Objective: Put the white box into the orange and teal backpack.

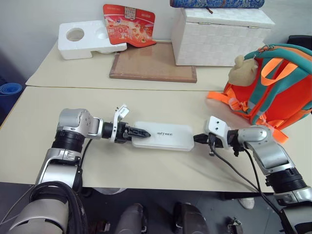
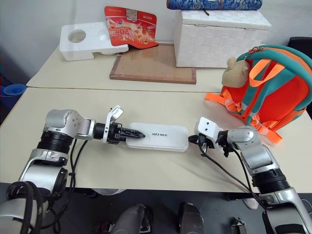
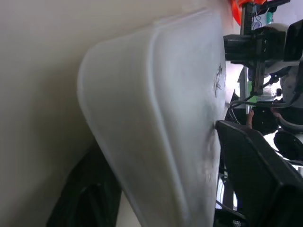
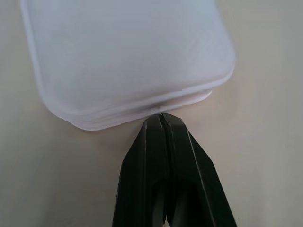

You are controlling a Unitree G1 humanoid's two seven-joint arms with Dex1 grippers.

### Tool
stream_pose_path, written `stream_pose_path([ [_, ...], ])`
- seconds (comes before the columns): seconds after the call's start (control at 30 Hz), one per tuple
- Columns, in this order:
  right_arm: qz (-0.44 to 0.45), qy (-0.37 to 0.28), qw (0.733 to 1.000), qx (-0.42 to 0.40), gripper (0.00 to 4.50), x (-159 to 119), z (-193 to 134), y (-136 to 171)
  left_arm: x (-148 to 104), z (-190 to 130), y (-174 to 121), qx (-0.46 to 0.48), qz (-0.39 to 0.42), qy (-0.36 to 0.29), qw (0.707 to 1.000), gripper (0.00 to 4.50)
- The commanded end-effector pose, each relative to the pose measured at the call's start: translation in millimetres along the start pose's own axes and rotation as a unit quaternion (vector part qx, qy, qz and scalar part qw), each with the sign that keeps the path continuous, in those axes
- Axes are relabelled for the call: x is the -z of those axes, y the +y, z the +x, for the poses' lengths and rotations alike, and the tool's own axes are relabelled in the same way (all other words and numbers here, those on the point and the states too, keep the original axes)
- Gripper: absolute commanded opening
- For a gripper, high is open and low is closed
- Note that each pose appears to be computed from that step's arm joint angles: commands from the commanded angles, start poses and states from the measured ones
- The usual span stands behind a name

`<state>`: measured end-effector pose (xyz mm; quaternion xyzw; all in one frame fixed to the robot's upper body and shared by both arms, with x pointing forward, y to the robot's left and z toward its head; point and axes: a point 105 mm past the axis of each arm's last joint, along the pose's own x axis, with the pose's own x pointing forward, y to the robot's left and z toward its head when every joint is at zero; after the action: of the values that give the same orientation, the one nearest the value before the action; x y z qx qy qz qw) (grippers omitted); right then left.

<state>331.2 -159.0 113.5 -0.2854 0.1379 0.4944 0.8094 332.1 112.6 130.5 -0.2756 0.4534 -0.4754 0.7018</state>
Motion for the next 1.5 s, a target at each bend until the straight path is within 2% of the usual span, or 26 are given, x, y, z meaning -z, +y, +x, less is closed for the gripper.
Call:
stream_pose_path([
  [0.03, -0.003, -0.006, 1.000, 0.006, 0.00, -0.4, -3.3, 3.7, -6.3, -0.1, -16.0, 0.035, 0.003, -0.005, 0.999, 1.79],
  [0.13, 0.004, -0.020, 0.999, 0.031, 0.00, -2.7, -10.5, 1.0, -7.1, -3.1, -26.1, 0.065, 0.002, -0.013, 0.998, 1.24],
  [0.23, 0.046, -0.044, 0.994, 0.086, 0.00, -7.2, -35.9, -8.6, -4.1, -10.0, -37.8, 0.103, 0.001, -0.024, 0.994, 1.23],
  [0.3, 0.088, -0.061, 0.987, 0.121, 0.35, -7.7, -63.6, -13.4, -3.7, -16.8, -42.9, 0.118, 0.012, -0.040, 0.992, 1.23],
  [0.4, 0.136, -0.072, 0.972, 0.178, 1.22, -4.8, -103.8, -18.3, -9.5, -31.3, -50.9, 0.138, 0.027, -0.082, 0.987, 1.23],
  [0.47, 0.172, -0.078, 0.956, 0.225, 1.97, -1.6, -132.4, -23.1, -15.8, -44.4, -57.5, 0.146, 0.042, -0.116, 0.982, 1.23],
  [0.6, 0.224, -0.116, 0.916, 0.313, 3.29, -7.3, -187.7, -36.3, -18.0, -72.6, -84.1, 0.154, 0.127, -0.166, 0.966, 1.23],
  [0.7, 0.250, -0.146, 0.893, 0.345, 4.28, -10.8, -194.9, -50.8, -11.9, -81.8, -99.2, 0.143, 0.193, -0.177, 0.954, 1.23],
  [0.73, 0.260, -0.157, 0.886, 0.352, 4.45, -10.3, -192.5, -56.9, -10.2, -85.9, -105.0, 0.145, 0.215, -0.181, 0.949, 1.23],
  [0.93, 0.293, -0.194, 0.868, 0.351, 4.45, -11.9, -163.0, -84.4, -11.0, -96.9, -127.7, 0.114, 0.356, -0.206, 0.904, 1.23],
  [1.1, 0.309, -0.237, 0.861, 0.328, 4.45, -25.4, -134.1, -103.7, -16.2, -100.3, -134.8, 0.098, 0.414, -0.230, 0.875, 1.23],
  [1.2, 0.308, -0.262, 0.853, 0.330, 3.84, -32.7, -127.6, -117.7, -24.4, -108.1, -135.2, 0.083, 0.426, -0.261, 0.862, 1.23],
  [1.37, 0.298, -0.275, 0.860, 0.309, 2.18, -38.9, -123.3, -121.0, -32.8, -116.5, -134.8, 0.067, 0.434, -0.290, 0.850, 1.23],
  [1.5, 0.271, -0.298, 0.882, 0.243, 0.79, -57.8, -115.0, -107.4, -35.5, -120.1, -134.8, 0.061, 0.439, -0.300, 0.845, 1.23],
])
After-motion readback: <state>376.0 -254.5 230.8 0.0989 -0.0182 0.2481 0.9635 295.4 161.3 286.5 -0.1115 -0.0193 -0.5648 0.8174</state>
